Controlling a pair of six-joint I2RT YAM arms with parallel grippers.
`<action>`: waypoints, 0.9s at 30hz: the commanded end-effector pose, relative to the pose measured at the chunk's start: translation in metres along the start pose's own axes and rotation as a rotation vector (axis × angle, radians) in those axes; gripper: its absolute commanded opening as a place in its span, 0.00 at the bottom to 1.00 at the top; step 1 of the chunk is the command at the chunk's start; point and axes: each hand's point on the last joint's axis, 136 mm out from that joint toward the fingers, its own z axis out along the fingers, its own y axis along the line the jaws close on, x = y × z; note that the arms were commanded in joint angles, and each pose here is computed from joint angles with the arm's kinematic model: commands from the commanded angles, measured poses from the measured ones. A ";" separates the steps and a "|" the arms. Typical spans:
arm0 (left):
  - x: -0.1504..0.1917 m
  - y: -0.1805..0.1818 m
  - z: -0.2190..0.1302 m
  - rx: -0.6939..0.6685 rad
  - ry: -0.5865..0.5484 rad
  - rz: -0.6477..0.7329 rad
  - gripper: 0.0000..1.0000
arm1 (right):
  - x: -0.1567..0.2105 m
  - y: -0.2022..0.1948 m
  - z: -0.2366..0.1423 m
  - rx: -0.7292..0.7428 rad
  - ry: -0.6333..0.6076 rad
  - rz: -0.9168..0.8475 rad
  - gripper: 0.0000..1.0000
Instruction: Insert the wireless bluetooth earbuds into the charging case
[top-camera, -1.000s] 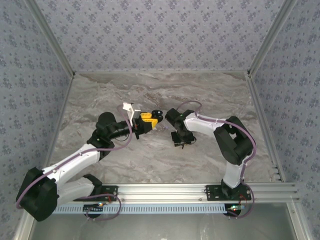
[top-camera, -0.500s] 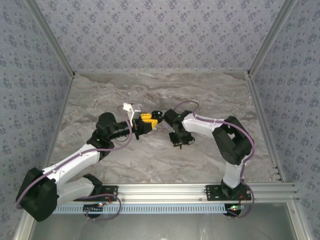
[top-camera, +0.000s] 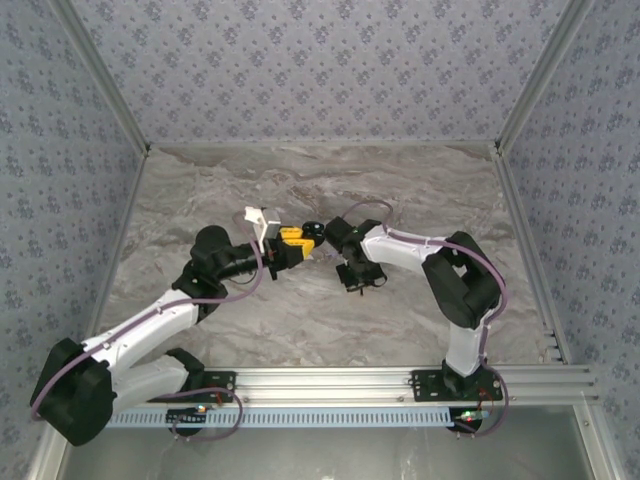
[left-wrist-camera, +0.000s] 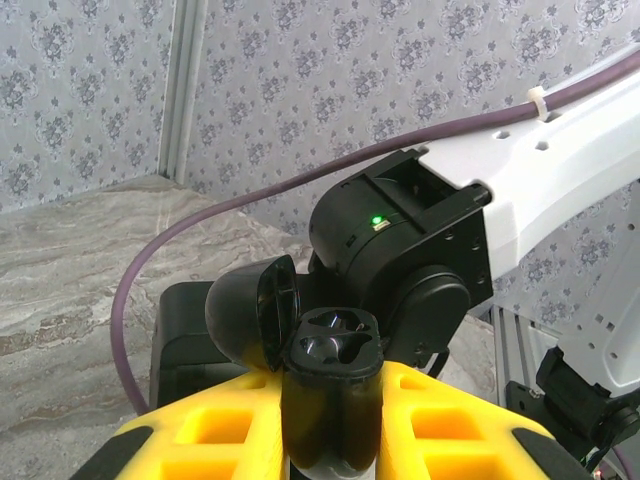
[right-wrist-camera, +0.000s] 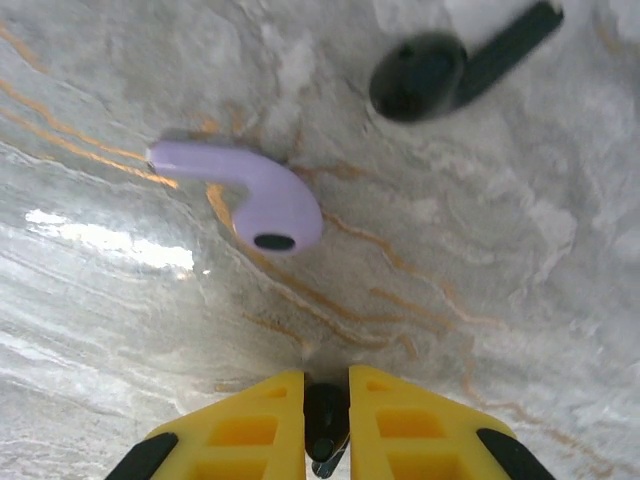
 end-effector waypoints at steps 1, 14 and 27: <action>-0.007 -0.005 -0.003 0.001 -0.023 0.024 0.21 | -0.001 -0.009 -0.002 0.042 0.015 -0.135 0.14; -0.007 -0.005 -0.005 -0.009 -0.026 0.031 0.21 | -0.007 -0.007 -0.006 -0.023 0.024 -0.130 0.35; -0.007 -0.005 -0.004 -0.007 -0.026 0.037 0.21 | -0.006 -0.008 -0.018 -0.104 -0.012 0.097 0.44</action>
